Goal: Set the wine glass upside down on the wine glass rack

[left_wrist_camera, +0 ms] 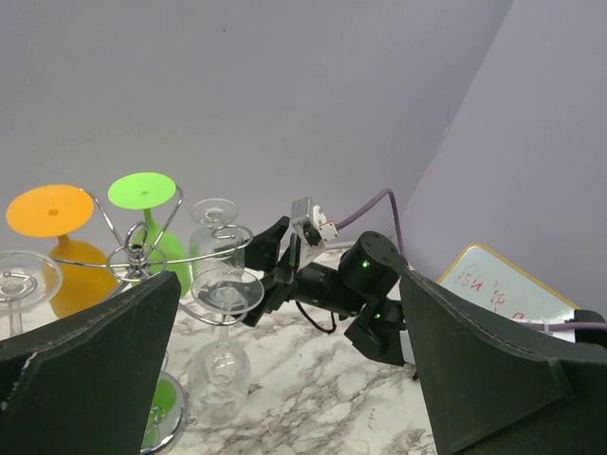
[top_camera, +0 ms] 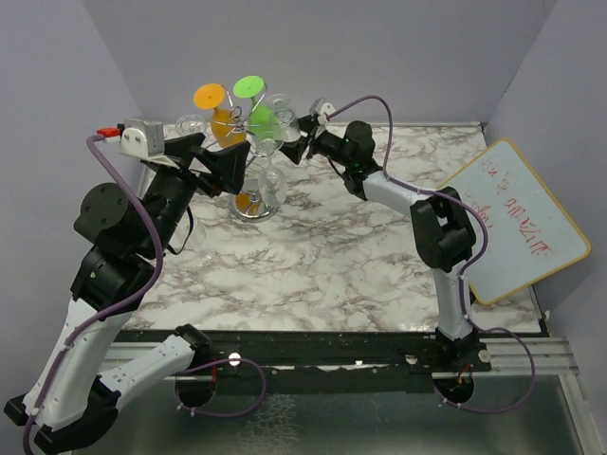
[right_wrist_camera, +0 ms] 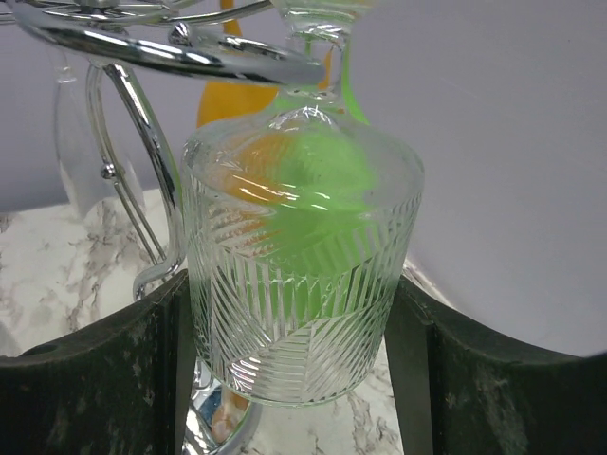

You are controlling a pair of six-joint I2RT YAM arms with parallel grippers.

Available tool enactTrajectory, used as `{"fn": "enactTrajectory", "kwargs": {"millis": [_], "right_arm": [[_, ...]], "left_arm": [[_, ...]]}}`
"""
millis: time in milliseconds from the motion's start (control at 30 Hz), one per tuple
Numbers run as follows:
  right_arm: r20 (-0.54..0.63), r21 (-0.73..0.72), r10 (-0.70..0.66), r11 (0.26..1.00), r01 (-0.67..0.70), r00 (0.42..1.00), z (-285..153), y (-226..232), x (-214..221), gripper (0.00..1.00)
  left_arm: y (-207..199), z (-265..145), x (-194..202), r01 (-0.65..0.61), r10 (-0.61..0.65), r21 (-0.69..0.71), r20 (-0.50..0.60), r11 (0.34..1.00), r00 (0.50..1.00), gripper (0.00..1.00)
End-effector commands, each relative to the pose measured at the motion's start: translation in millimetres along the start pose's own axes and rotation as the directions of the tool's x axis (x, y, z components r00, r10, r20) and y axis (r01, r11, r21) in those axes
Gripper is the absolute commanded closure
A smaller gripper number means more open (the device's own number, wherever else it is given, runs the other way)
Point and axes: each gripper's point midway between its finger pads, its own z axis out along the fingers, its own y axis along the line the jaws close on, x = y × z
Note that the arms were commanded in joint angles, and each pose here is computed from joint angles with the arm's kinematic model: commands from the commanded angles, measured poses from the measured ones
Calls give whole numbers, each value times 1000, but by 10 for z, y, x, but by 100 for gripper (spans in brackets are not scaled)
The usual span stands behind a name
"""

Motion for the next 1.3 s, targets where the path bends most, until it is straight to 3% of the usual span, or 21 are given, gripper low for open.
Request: {"fn": "enactTrajectory", "kwargs": {"millis": [0,433,933,1267], "right_arm": [[77,-130,-90,987,99,993,121,230,-261,97],[94,-157,-123,978,137,988,22,333,-287,97],[156,-58,-188,978,199,970,-153,293,-555,97],[216,44,-163,987,157,963,-243,191,-702,98]], "left_arm": [[-27,11,21,9,-9,18,1,1000,1000,1],[17,12,61,2,-2,-1,-2,1000,1000,1],[-9,32,65,20,-20,10,3,1000,1000,1],[-2,38,92,23,-23,7,-3,1000,1000,1]]}}
